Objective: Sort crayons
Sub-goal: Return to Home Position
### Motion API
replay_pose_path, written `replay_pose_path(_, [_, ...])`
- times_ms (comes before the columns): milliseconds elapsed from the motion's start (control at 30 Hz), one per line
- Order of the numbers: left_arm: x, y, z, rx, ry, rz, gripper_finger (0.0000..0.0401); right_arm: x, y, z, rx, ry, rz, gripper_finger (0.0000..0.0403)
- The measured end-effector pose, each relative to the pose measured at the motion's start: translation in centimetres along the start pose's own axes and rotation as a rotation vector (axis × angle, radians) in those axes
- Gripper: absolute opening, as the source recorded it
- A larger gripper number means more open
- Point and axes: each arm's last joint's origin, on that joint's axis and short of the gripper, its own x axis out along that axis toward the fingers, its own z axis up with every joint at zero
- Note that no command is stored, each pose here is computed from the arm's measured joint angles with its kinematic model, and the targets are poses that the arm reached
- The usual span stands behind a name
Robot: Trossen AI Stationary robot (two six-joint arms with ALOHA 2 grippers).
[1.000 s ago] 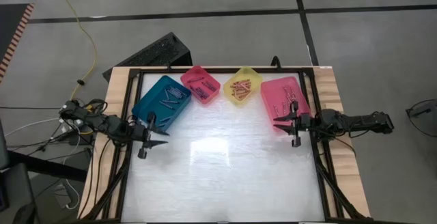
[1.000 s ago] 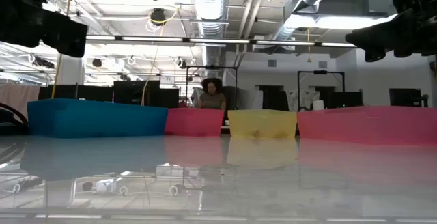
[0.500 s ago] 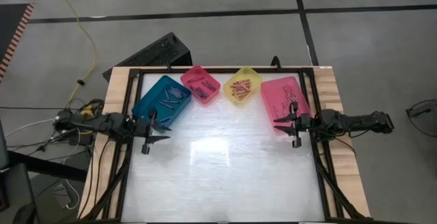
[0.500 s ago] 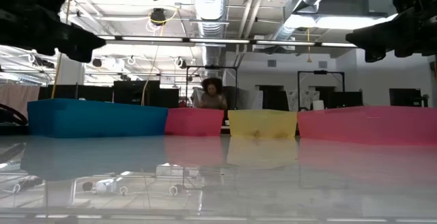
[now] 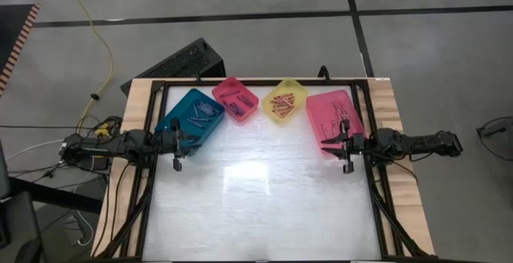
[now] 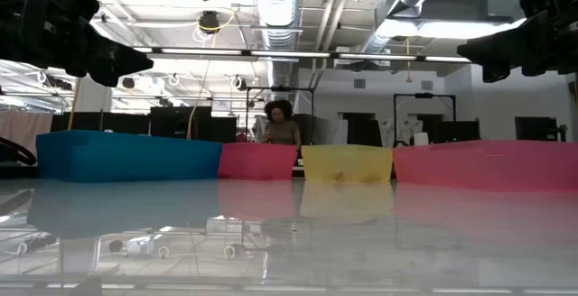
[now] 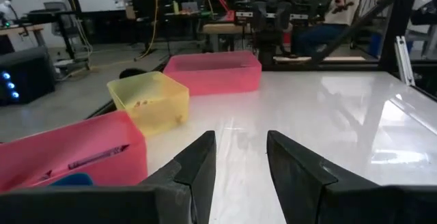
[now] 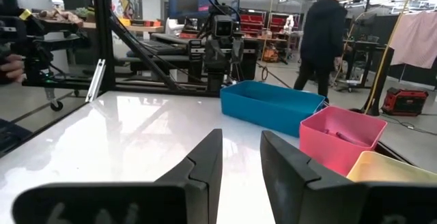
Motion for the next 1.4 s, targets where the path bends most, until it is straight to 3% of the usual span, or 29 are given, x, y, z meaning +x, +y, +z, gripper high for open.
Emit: replay_pose_path(1400, [0.0,0.0,0.01,-0.009,0.001,-0.001,0.0123,0.0,0.0,0.0,0.0,0.0,-0.001,0.0113])
